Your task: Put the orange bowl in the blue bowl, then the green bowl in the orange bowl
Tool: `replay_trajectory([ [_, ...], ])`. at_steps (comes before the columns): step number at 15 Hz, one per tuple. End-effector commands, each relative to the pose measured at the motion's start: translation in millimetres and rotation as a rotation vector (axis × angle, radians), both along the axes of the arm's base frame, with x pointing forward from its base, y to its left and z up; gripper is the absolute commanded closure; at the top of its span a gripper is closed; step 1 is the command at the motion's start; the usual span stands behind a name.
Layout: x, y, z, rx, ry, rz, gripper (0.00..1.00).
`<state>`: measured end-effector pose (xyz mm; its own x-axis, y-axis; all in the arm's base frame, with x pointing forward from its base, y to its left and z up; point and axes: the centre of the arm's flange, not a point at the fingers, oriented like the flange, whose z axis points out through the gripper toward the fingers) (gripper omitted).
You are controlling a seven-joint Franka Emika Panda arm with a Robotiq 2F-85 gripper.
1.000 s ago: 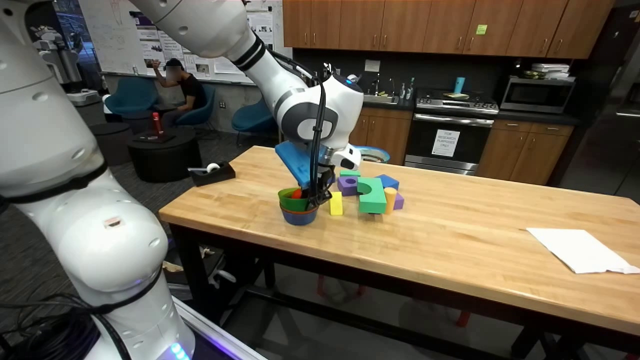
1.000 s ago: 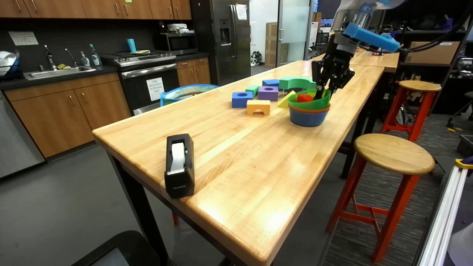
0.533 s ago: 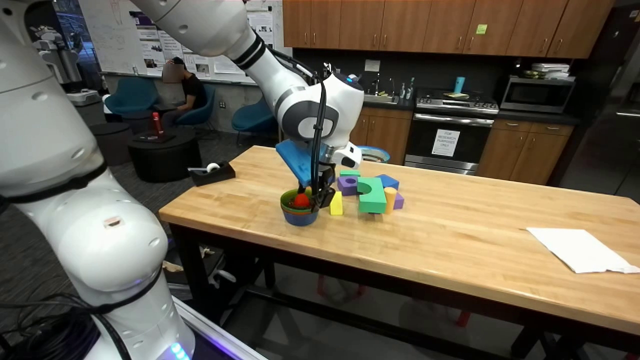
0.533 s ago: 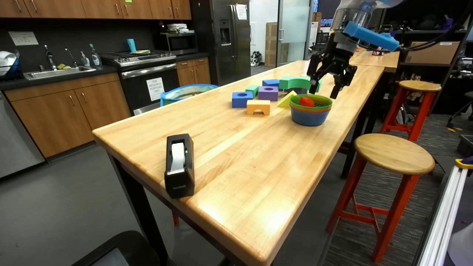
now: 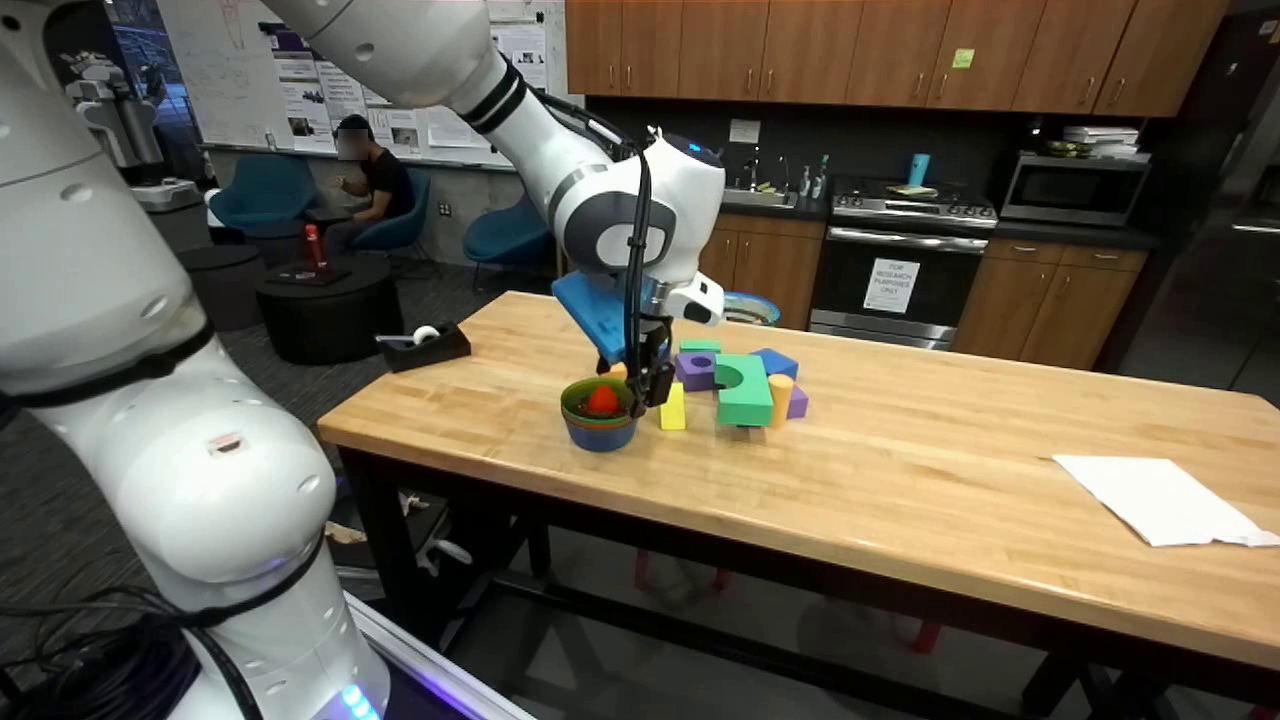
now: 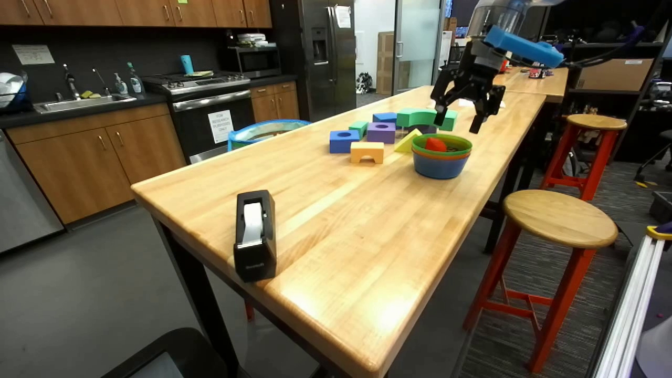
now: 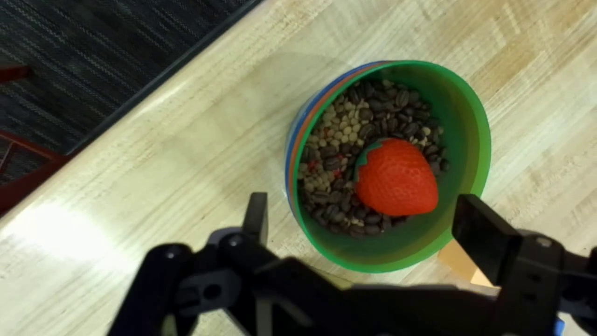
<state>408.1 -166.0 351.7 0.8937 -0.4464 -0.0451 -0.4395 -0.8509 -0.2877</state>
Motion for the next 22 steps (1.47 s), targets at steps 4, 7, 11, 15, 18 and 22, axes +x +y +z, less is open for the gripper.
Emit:
replay_trajectory([
  [4, 6.1, 23.9, 45.9, -0.083, -0.077, 0.037, 0.00],
  [7, 8.5, 36.9, 63.8, -0.128, -0.120, 0.060, 0.00],
  [11, 10.4, 54.5, 82.9, -0.204, -0.178, 0.092, 0.00],
  [15, 12.7, 69.4, 95.0, -0.284, -0.234, 0.141, 0.00],
  [18, 14.8, 80.6, 100.2, -0.334, -0.265, 0.190, 0.00],
  [22, 15.9, 94.0, 101.8, -0.371, -0.294, 0.284, 0.00],
])
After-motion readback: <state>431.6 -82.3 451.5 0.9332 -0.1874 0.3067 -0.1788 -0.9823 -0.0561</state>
